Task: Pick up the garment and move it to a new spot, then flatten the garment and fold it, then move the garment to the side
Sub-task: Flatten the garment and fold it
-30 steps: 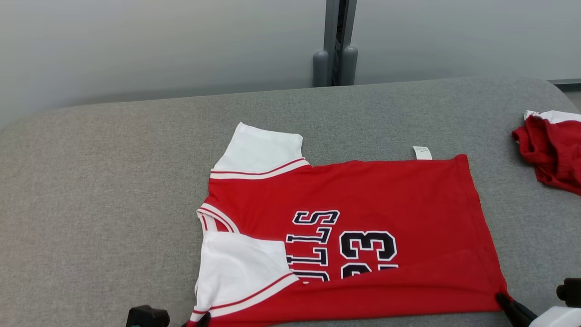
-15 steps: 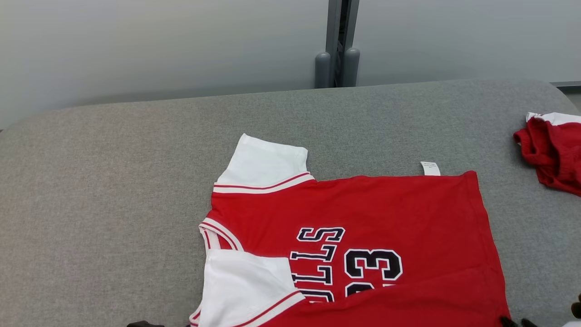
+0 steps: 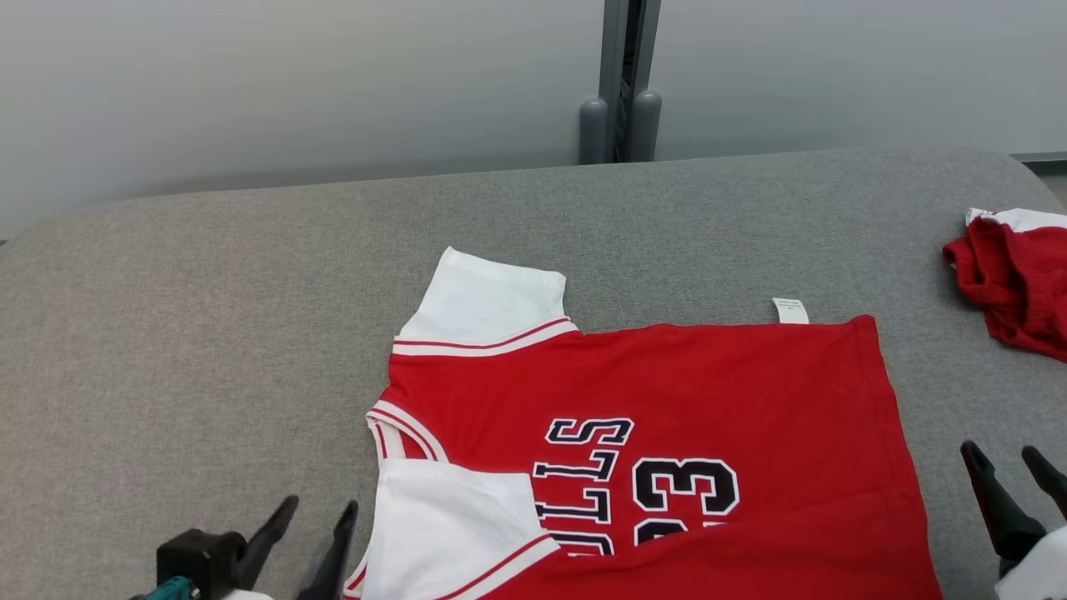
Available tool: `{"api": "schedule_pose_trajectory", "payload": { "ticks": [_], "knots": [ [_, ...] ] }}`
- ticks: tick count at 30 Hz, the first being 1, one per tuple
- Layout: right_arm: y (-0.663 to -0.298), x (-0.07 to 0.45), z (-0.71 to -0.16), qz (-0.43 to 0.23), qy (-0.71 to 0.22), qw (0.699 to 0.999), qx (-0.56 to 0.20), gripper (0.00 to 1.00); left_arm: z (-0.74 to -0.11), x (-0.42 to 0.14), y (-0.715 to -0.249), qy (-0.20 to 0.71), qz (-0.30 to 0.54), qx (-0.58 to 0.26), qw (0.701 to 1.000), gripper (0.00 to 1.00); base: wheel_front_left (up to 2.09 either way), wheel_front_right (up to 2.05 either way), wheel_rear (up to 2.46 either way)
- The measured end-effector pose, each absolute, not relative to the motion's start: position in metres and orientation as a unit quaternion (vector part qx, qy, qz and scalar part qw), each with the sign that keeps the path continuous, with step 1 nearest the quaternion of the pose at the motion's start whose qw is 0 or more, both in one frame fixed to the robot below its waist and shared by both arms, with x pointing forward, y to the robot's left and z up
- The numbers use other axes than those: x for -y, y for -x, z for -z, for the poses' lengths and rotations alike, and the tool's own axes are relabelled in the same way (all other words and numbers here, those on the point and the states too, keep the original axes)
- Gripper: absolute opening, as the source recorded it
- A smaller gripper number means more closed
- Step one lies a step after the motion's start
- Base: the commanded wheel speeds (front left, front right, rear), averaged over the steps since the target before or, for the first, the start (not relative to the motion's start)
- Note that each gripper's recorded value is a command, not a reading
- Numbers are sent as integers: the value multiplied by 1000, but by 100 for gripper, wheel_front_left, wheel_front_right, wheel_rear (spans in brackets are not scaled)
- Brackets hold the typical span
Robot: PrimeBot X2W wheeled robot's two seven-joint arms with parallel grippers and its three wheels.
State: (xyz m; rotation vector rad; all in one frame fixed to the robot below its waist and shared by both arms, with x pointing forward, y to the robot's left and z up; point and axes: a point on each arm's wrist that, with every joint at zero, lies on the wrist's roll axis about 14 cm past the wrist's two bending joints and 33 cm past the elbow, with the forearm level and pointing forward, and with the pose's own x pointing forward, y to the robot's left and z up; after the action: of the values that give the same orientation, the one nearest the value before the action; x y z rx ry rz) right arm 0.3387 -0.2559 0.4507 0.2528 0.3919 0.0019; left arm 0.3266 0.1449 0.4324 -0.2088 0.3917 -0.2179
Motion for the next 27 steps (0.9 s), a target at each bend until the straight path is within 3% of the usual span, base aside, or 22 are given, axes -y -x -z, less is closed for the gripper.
{"api": "schedule_pose_trajectory", "payload": {
  "ticks": [12, 21, 27],
  "knots": [
    [-373, 236, -528, -27, -38, 999, 19, 100, -499, -144, -381, 131, 76, -9, 988, 100, 0, 0, 0],
    [-374, 215, -511, -17, -43, 998, 37, 100, -498, -143, -408, 158, 37, 9, 987, 100, 0, 0, 0],
    [-378, 208, -495, -10, -59, 998, 20, 100, -474, -131, -424, 113, 59, -20, 992, 100, 0, 0, 0]
  ]
}}
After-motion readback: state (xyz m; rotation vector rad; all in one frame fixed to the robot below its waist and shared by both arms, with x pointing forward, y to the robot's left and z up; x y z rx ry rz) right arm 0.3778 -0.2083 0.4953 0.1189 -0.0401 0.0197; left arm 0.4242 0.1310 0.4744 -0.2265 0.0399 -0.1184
